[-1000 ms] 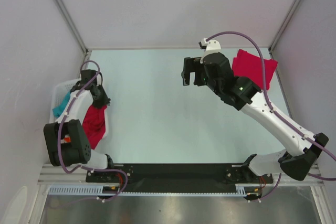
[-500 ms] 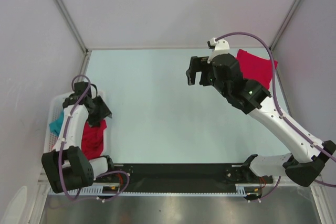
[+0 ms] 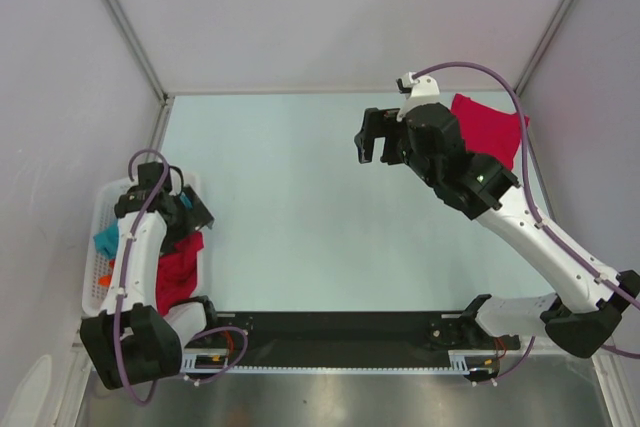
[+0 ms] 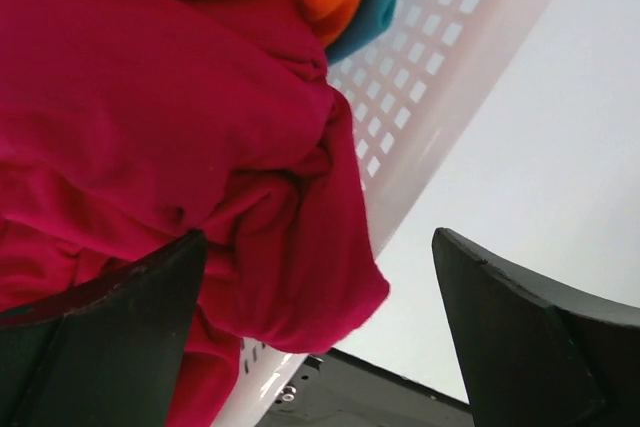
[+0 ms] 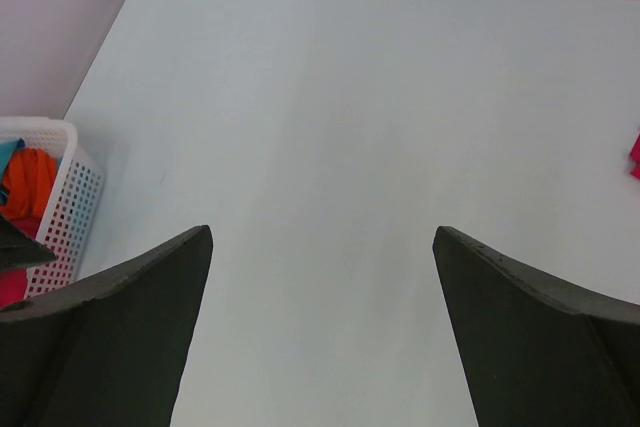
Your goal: Fold and stack the t-shirts
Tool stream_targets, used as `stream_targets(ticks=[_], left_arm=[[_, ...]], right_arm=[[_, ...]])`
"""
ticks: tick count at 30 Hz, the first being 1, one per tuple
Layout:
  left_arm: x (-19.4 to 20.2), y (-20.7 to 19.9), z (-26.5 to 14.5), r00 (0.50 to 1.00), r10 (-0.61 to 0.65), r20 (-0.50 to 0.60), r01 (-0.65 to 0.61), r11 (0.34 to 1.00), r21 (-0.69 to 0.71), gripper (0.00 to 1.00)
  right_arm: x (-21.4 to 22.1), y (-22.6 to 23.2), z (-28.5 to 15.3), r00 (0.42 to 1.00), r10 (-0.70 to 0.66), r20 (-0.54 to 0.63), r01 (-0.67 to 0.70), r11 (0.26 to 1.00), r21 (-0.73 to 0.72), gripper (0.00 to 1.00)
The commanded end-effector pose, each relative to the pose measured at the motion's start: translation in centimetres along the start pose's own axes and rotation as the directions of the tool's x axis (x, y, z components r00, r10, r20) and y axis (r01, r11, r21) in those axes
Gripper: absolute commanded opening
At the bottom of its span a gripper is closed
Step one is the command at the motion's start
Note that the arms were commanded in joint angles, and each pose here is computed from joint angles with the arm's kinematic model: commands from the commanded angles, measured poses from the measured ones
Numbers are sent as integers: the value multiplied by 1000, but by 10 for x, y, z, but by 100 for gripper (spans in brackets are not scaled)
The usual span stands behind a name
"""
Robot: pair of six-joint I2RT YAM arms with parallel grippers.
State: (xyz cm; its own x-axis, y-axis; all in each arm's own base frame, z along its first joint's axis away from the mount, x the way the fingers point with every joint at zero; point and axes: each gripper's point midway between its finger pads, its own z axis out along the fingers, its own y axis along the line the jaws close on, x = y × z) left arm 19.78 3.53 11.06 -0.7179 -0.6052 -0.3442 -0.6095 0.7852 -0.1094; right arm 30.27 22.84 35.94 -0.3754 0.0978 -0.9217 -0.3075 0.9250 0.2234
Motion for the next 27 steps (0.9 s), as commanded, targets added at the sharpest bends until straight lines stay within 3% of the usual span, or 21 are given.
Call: stream_targets(ticks=[1,4,10,16,27], left_arm=[[-21,7,-11,995,51,88,-44,996,-73,99],[-34,7,-17,991,53,123,-41,994,-100,100],[-44,-24,-34,990,28,142,-29,1000,5,100],[-49,-38,-45,971,139,193,-123,988,-91,100],[-26,-50,-28,959,252,128,-231,960,-158,100]], right_arm=[[-14,2,-10,999,28,47,-27,999,-25,100],[-13,4,-8,999,32,39,-31,999,-29,100],[-11,2,-6,999,25,34,-24,1000,-18,99],[-5,-2,-4,1000,10,19,-10,1000,3,99],[-1,-2,4,1000,-4,4,4,1000,14,99]])
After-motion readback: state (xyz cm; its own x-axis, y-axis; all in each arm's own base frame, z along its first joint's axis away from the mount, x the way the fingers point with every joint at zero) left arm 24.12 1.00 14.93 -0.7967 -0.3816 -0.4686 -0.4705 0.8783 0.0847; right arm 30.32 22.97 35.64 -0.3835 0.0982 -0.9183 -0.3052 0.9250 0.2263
